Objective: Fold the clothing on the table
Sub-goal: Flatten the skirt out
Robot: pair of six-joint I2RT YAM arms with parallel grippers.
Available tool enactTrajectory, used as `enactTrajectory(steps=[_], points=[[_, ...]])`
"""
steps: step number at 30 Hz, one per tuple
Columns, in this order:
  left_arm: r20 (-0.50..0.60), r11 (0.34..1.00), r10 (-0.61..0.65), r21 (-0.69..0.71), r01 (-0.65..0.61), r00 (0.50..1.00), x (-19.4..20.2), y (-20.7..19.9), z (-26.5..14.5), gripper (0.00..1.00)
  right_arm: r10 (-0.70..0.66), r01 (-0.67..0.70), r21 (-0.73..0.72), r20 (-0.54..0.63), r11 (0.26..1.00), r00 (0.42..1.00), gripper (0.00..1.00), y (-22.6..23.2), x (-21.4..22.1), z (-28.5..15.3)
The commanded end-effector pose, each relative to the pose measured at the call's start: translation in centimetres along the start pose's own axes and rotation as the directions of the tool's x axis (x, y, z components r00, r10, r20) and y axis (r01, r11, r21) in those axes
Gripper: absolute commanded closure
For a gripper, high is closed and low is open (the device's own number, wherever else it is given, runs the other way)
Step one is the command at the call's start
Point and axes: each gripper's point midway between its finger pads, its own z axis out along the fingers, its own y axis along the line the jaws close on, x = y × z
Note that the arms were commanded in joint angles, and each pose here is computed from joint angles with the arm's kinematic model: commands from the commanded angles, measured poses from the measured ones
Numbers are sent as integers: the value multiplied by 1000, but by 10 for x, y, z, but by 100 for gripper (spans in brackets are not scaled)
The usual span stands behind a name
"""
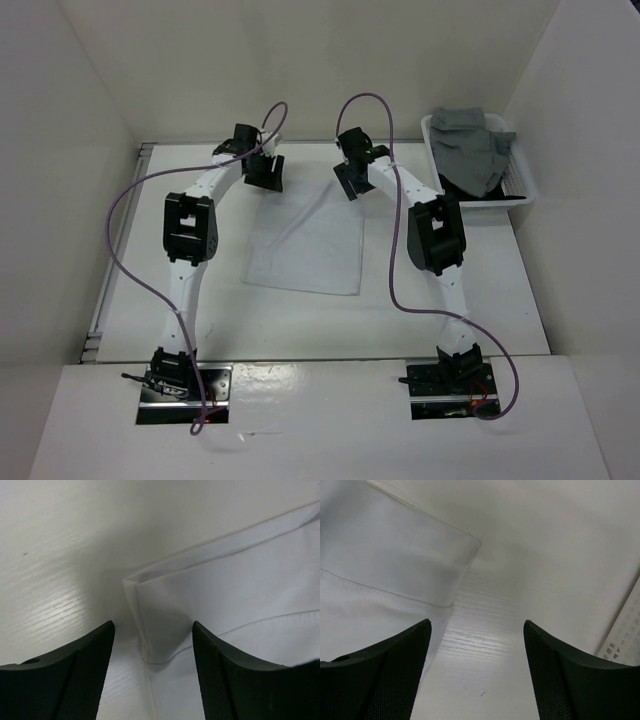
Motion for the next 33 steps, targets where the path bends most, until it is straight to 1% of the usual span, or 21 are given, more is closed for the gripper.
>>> enactTrajectory(steps=[1, 2, 3, 5, 8, 10, 11, 12, 13, 16, 17, 20, 21, 23, 24, 25, 28, 29, 33], points=[[4, 998, 28, 59, -28, 1000, -4, -9, 8, 30, 28, -32, 36, 91, 999, 995, 21, -18, -27, -23], [-15, 997, 22, 71, -20, 1000, 1, -10, 11, 31, 28, -32, 36, 91, 999, 995, 21, -18, -27, -23], [-1, 997, 26, 70, -26, 1000, -5, -11, 9, 31, 28, -32, 36, 91, 999, 995, 21, -18, -27, -23], [-22, 995, 27, 97, -25, 999, -1, -13, 14, 32, 28, -32, 36, 91, 999, 995, 21, -18, -27, -23], [-31, 995, 25, 98, -22, 999, -2, -12, 16, 32, 28, -32, 36, 91, 999, 995, 21, -19, -28, -25], [-46, 994, 28, 109, -23, 999, 1, -14, 17, 35, 28, -32, 45, 90, 998, 996, 21, -21, -28, -25], [-58, 994, 25, 110, -18, 998, 5, -13, 21, 35, 28, -32, 45, 90, 998, 996, 21, -21, -28, -25], [-39, 992, 30, 120, -25, 999, -4, -15, 19, 37, 28, -32, 45, 90, 998, 996, 21, -21, -28, -25], [-72, 992, 29, 124, -19, 997, 6, -14, 23, 41, 28, -32, 45, 90, 998, 996, 21, -21, -28, -25], [-90, 989, 22, 149, -8, 996, 5, -18, 23, 48, 26, -29, 44, 81, 999, 996, 21, -19, -25, -21], [-92, 989, 30, 150, -16, 995, 4, -18, 22, 56, 26, -29, 44, 81, 999, 996, 21, -19, -25, -21], [-103, 987, 30, 157, -13, 994, 6, -15, 18, 73, 28, -32, 45, 90, 998, 996, 21, -20, -28, -23], [-118, 982, 23, 190, 0, 993, 8, -22, 11, 81, 28, -32, 45, 90, 998, 996, 21, -20, -28, -23], [-130, 977, -2, 210, 30, 992, 12, -17, 6, 86, 26, -29, 44, 81, 999, 996, 21, -18, -26, -19], [-140, 974, -7, 224, 39, 990, 12, -21, 0, 89, 28, -32, 45, 90, 998, 996, 21, -19, -29, -20], [-139, 968, -18, 244, 52, 990, 11, -20, -5, 93, 26, -29, 44, 81, 999, 996, 21, -19, -27, -21], [-149, 958, -15, 281, 56, 989, 12, -20, -22, 98, 23, -25, 34, 74, 999, 997, 21, -16, -25, -17], [-133, 957, -11, 286, 49, 991, 6, -18, -31, 98, 23, -25, 25, 75, 999, 997, 21, -14, -25, -16], [-125, 937, -11, 346, 54, 992, 3, -22, -54, 98, 38, -38, -3, 70, 999, 997, 21, -8, -23, -12]])
